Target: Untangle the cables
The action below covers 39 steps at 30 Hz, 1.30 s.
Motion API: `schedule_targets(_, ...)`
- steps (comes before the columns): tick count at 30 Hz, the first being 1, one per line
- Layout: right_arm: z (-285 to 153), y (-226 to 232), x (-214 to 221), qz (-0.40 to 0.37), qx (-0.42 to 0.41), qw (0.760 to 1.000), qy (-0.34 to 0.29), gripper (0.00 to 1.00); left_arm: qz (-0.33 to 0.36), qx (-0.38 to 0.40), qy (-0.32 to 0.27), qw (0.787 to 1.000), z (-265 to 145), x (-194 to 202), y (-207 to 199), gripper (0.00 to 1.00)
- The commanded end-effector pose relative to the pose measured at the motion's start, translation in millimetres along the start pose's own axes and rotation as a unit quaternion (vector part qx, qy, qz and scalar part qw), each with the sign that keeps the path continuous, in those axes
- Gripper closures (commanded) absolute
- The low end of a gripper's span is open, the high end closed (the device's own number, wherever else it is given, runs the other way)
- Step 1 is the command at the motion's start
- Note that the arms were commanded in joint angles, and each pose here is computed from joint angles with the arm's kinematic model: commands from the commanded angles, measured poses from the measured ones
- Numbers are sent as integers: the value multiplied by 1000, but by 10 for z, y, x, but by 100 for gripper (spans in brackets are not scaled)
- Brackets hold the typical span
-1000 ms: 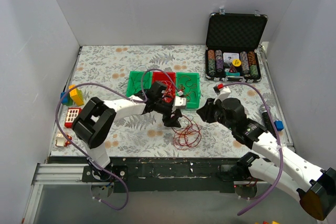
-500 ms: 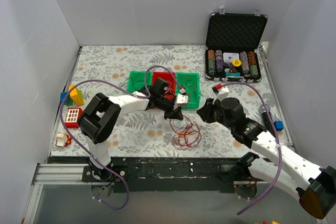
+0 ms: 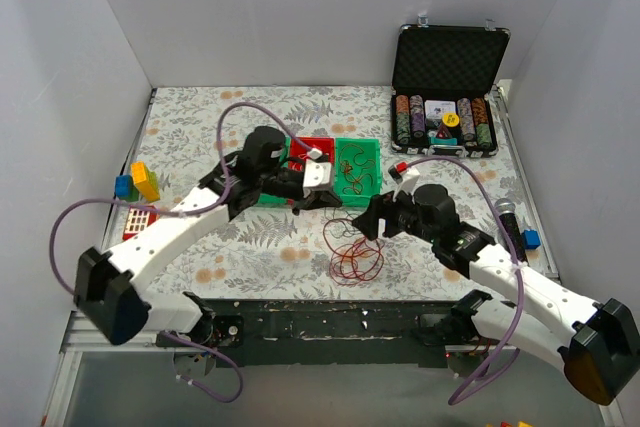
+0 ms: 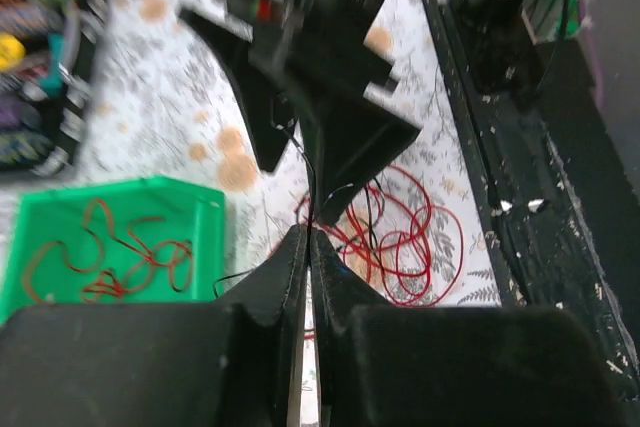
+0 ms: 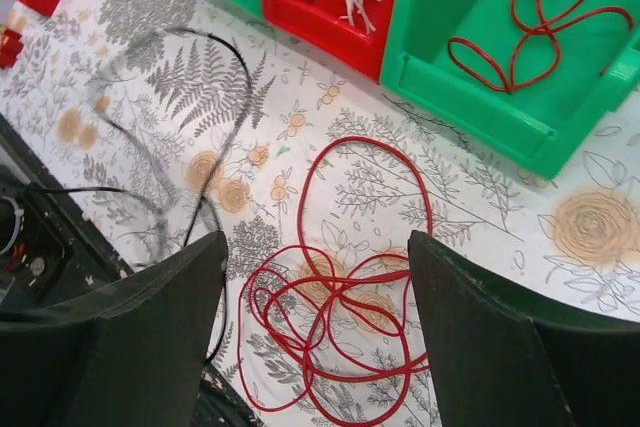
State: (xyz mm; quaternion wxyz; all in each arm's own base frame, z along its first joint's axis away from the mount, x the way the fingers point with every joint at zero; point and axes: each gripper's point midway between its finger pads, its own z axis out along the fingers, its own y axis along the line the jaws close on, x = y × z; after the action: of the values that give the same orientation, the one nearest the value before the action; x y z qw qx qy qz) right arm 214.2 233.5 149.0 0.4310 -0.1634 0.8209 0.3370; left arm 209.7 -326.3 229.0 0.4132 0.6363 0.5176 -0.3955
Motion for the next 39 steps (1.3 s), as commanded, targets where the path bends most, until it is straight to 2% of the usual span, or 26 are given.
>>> schedule_targets(1,27,276,-275,-36,-71,996,-39,18,10,-9,-35,999,-293,-416,-218,100)
schedule_targets(5,16,403,-379,-58,-105,991,-61,17,36,-32,-48,998,-427,-612,-233,100)
schedule_targets(8,26,420,-423,-59,-107,990,-67,18,62,-75,-51,994,-505,-736,-85,100)
schedule_targets(13,-60,295,-535,-39,-62,993,-96,23,56,-240,-33,969,-722,-705,442,100)
schedule_targets(17,-235,189,-746,-21,-21,988,-155,23,27,-336,-19,941,-923,-488,733,100)
schedule_targets(21,-284,34,-863,-46,40,988,-142,21,-8,-398,-36,917,-1221,-352,973,100)
schedule_targets(24,-309,-47,-912,-59,66,986,-142,20,-24,-447,-20,894,-1464,-166,1188,100)
schedule_targets(34,-242,-84,-769,-43,64,989,-130,22,-25,-499,39,865,-1776,484,1597,100)
schedule_targets(39,-242,-92,-724,-41,63,989,-126,22,-50,-536,74,840,-1940,905,1793,100)
